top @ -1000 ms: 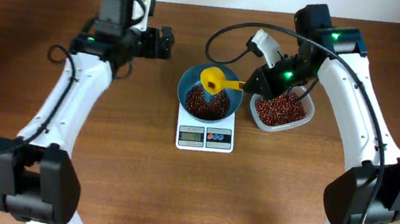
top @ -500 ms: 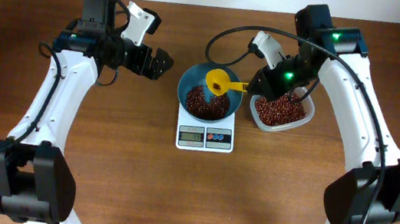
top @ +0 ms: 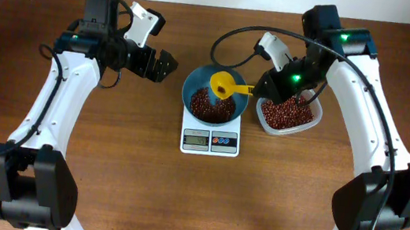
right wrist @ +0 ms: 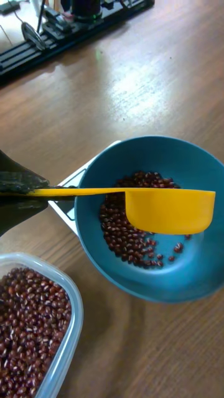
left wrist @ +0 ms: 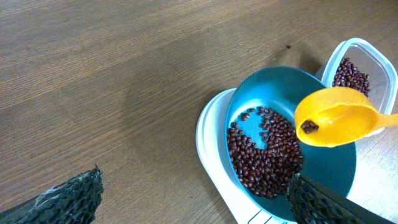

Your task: Scoop item into bowl and weigh 50g on scale

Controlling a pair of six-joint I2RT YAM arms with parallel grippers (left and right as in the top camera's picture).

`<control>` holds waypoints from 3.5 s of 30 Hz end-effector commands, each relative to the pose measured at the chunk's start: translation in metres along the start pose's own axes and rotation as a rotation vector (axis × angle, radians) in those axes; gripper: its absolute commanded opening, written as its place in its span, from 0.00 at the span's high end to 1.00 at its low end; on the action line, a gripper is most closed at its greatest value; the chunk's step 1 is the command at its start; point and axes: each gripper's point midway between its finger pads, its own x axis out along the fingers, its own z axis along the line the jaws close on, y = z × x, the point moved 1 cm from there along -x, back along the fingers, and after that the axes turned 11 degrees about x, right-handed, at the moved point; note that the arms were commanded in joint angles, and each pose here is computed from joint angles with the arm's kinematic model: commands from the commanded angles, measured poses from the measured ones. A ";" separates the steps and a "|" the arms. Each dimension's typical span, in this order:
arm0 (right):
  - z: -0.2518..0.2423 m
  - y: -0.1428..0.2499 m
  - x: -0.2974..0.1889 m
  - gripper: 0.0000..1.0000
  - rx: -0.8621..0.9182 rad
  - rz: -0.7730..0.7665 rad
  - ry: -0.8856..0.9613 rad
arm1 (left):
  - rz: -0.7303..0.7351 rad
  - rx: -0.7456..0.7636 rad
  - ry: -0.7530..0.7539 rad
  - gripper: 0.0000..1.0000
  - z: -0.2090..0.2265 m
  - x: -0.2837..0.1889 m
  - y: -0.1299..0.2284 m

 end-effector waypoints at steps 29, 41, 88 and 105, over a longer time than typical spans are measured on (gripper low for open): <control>0.019 0.001 -0.031 0.96 0.148 0.029 0.291 | -0.024 0.022 0.013 0.01 0.000 -0.003 -0.008; 0.034 -0.007 -0.029 0.96 0.121 -0.002 0.197 | -0.024 0.022 0.013 0.01 0.000 -0.003 -0.008; 0.043 0.003 -0.026 0.96 0.087 0.070 0.242 | -0.024 0.022 0.013 0.01 0.000 -0.003 -0.008; 0.040 0.002 -0.026 0.96 -0.041 0.111 0.473 | -0.025 0.022 0.013 0.01 0.000 -0.003 -0.008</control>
